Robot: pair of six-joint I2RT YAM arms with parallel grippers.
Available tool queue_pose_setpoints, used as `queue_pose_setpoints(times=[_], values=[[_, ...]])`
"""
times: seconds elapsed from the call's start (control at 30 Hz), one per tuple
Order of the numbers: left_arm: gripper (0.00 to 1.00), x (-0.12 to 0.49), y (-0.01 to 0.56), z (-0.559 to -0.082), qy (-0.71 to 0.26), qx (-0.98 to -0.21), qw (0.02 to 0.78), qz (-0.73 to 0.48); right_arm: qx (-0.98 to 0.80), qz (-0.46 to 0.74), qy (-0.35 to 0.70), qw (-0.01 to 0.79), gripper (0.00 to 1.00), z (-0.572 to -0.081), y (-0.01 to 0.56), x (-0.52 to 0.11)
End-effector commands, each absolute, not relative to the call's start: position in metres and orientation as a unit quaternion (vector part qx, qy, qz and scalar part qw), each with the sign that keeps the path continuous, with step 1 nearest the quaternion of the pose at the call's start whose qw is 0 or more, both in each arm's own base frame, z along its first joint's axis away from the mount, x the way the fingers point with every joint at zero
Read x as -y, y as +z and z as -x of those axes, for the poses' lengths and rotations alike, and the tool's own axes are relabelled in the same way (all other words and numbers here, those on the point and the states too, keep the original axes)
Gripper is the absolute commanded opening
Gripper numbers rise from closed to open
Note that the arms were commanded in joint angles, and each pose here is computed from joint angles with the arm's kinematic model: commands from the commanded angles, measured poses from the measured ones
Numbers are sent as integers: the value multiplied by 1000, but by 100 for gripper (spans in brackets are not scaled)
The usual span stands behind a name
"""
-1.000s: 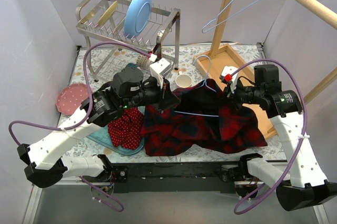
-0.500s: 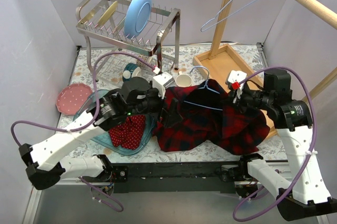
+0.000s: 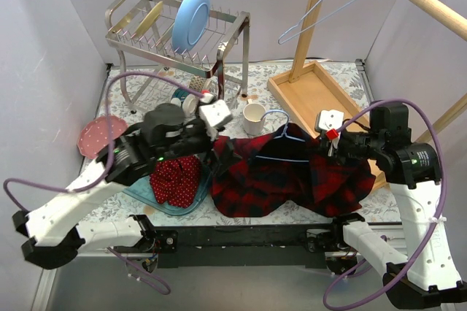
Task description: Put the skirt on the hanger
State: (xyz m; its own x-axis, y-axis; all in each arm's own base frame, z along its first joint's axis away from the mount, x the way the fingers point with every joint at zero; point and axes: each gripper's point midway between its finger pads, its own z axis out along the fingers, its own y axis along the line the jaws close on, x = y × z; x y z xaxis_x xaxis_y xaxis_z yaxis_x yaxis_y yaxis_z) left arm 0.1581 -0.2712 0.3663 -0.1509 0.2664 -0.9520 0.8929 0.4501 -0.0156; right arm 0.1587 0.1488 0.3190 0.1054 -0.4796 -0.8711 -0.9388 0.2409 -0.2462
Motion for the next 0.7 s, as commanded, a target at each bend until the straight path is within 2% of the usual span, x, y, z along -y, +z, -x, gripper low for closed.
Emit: queue_pose_setpoints(times=[0.0, 0.07, 0.17, 0.27, 0.3, 0.33, 0.4, 0.53, 0.6, 0.63, 0.67], values=[[97, 295, 332, -162, -296, -680, 455, -493, -559, 596, 258, 515, 1, -142, 350, -160], [95, 306, 324, -168, -291, -681, 441, -507, -553, 600, 276, 508, 1, -135, 348, -163], [86, 321, 309, -170, -293, -684, 407, -530, -549, 604, 297, 496, 1, -131, 344, -166], [45, 328, 295, -166, -300, -688, 373, -546, -550, 605, 298, 492, 1, -132, 339, -166], [29, 328, 293, -166, -299, -690, 370, -546, -551, 605, 297, 492, 1, -133, 338, -166], [1, 329, 293, -166, -300, -689, 371, -545, -552, 605, 297, 491, 1, -133, 337, -166], [0, 325, 291, -167, -296, -692, 379, -539, -555, 605, 293, 490, 1, -134, 336, -165], [0, 315, 316, -171, -299, -667, 448, -516, -580, 602, 268, 479, 3, -142, 325, -157], [0, 307, 331, -167, -302, -652, 473, -510, -601, 601, 249, 464, 28, -146, 317, -150], [0, 304, 332, -167, -299, -654, 473, -508, -605, 603, 247, 458, 48, -145, 315, -148], [0, 302, 331, -168, -294, -657, 471, -510, -604, 609, 243, 453, 54, -146, 314, -147]])
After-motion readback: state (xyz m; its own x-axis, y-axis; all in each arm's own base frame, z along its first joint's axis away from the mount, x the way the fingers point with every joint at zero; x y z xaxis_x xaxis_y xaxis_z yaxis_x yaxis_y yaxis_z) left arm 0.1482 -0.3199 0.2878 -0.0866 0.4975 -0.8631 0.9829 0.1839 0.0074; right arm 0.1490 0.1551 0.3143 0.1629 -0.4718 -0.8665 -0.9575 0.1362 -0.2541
